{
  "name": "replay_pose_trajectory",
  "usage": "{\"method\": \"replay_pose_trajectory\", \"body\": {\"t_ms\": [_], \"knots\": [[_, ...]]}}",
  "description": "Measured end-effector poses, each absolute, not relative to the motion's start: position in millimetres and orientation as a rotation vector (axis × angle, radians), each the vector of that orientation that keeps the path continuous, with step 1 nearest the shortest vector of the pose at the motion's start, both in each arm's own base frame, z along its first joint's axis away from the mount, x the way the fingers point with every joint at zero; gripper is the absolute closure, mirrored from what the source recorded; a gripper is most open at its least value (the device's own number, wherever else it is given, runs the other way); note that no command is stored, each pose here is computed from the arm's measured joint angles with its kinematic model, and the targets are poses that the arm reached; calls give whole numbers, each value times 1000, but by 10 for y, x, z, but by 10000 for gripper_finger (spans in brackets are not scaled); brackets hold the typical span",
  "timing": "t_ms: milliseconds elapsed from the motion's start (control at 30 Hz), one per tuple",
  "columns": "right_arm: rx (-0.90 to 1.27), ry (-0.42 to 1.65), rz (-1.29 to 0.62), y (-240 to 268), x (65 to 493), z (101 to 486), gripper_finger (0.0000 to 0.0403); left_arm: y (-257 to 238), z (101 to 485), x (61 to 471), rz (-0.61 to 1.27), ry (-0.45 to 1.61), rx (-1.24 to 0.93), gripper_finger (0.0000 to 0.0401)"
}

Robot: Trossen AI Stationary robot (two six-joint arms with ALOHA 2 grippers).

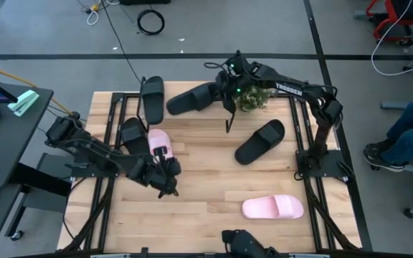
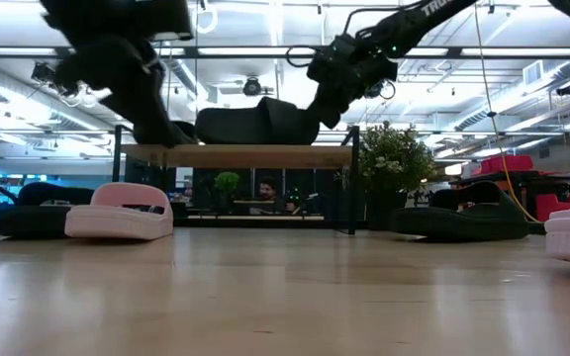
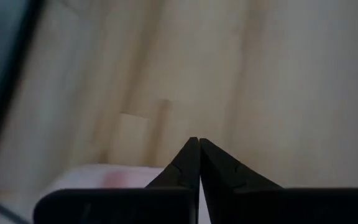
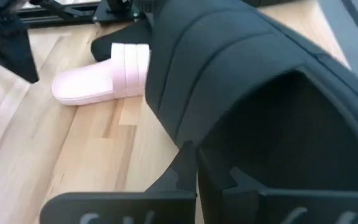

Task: Pick and place slides into the shelf
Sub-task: Put the bottom left black slipper on the shelf

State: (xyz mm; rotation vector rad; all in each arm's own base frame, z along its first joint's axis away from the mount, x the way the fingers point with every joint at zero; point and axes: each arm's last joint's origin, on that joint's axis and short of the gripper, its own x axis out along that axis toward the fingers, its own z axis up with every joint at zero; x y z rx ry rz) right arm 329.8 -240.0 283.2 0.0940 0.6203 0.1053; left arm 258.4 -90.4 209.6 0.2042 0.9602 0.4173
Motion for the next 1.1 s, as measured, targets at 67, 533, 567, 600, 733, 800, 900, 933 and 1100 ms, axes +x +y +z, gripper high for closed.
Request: {"method": "replay_pose_trajectory", "body": {"t_ms": [67, 533, 567, 600, 733, 800, 900, 933, 1100], "knots": [[105, 622, 101, -2426, 3278, 2826, 403, -831, 2097, 2609, 415, 977, 257, 392], [152, 604, 2, -2361, 3187, 3055, 339, -482, 2101, 2704, 462, 1028, 324, 310], [163, 605, -1, -2360, 3187, 3057, 329, -469, 2101, 2707, 462, 1030, 328, 305], [177, 609, -5, -2358, 3185, 3053, 318, -457, 2101, 2709, 465, 1032, 329, 302], [198, 646, -36, -2351, 3170, 3029, 277, -399, 2101, 2718, 484, 1036, 319, 296], [218, 676, -55, -2343, 3155, 3008, 260, -370, 2104, 2721, 503, 1035, 324, 297], [249, 708, -59, -2325, 3131, 2990, 243, -340, 2113, 2727, 524, 1033, 386, 302], [251, 711, -58, -2321, 3127, 2991, 240, -338, 2118, 2734, 525, 1027, 406, 303], [273, 731, -51, -2281, 3134, 2978, 237, -336, 2179, 2821, 546, 948, 544, 299]]}}
